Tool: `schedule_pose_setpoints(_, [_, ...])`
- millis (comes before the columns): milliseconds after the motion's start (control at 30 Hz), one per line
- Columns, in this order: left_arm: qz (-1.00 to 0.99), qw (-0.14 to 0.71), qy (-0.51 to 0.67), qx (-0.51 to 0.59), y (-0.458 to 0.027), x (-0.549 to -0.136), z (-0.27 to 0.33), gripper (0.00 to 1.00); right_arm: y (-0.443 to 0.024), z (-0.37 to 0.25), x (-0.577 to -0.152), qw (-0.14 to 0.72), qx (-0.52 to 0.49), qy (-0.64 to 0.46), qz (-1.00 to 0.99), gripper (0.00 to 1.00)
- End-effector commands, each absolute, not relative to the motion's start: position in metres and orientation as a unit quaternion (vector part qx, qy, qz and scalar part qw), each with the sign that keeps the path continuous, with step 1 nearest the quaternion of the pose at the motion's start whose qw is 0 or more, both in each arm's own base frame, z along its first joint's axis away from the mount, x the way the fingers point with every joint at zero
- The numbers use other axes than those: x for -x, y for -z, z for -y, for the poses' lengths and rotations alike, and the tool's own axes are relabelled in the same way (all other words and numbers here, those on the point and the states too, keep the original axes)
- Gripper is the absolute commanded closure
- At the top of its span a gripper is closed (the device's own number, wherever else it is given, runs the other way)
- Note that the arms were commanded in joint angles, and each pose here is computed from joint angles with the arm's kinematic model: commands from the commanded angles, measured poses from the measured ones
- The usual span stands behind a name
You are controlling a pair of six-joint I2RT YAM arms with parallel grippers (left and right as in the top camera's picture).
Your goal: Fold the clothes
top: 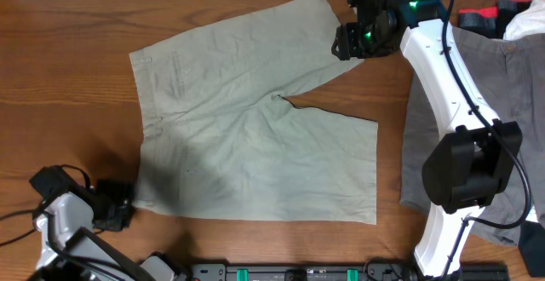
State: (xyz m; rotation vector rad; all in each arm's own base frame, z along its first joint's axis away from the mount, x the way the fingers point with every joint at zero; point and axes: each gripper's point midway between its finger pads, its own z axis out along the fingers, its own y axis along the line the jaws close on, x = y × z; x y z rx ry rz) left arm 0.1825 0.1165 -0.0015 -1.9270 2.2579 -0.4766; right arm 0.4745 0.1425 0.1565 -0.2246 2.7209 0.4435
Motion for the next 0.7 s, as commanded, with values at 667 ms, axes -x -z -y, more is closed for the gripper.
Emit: schedule_pose_setpoints(667, [-0.705,0.109,0.406,0.572,-0.028,-0.244,-0.074,0.94,-0.153,-0.139,-0.473,0.184,0.108,-0.149,-0.966,0.37])
